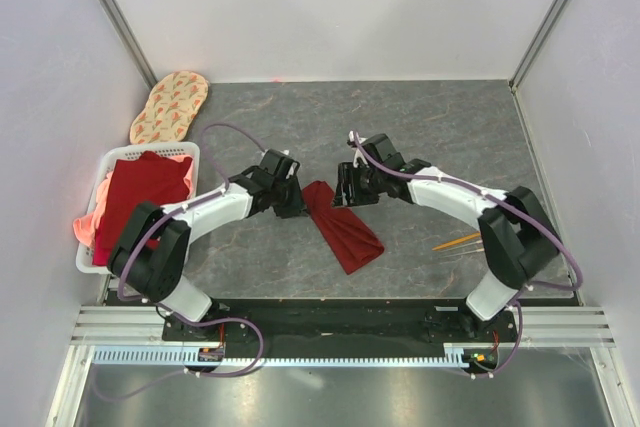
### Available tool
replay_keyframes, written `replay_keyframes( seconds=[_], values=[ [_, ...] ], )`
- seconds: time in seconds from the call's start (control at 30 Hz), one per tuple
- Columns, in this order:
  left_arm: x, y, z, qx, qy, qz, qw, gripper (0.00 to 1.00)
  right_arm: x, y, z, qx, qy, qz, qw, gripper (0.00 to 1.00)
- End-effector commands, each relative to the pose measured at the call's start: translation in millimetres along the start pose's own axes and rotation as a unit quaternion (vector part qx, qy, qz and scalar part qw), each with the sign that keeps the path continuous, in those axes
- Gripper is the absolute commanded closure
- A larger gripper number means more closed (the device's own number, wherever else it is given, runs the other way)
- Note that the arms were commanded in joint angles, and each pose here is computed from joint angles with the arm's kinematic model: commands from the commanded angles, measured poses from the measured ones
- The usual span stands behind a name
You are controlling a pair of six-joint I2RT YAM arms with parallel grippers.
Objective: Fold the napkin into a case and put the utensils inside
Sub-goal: Smooth out the smaller rectangle-folded napkin at the center of the board.
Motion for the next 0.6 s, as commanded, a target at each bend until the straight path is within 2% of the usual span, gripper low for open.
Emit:
replay_keyframes(
  seconds=[0.0,0.13,0.37,0.57],
  values=[
    [33,-8,-8,0.037,0.060,0.022,0.997,0.85,11,-7,-33,0.043,0.037,-0.086,0.995,0.36],
    [62,-20,-1,0.053,0.086,0.032,0.994,0.84,26,-15,-35,0.049,0.066,-0.106,0.991,0.35],
    [73,-19,11,0.046,0.089,0.017,0.995,0.84,40,-18,-31,0.046,0.081,-0.104,0.990,0.41],
    [77,-15,17,0.048,0.093,0.003,0.995,0.85,45,-13,-28,0.035,0.079,-0.100,0.991,0.55]
  ],
)
Point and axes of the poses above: each gripper's point midway between its finger pads, its own z axis out along the fingers, its own y axis along the line the jaws close on, x = y × z, the point moved 7 cm from there along -z, back along the fingers, and after that the axes turned 9 degrees about -z, right-handed, at the moved point
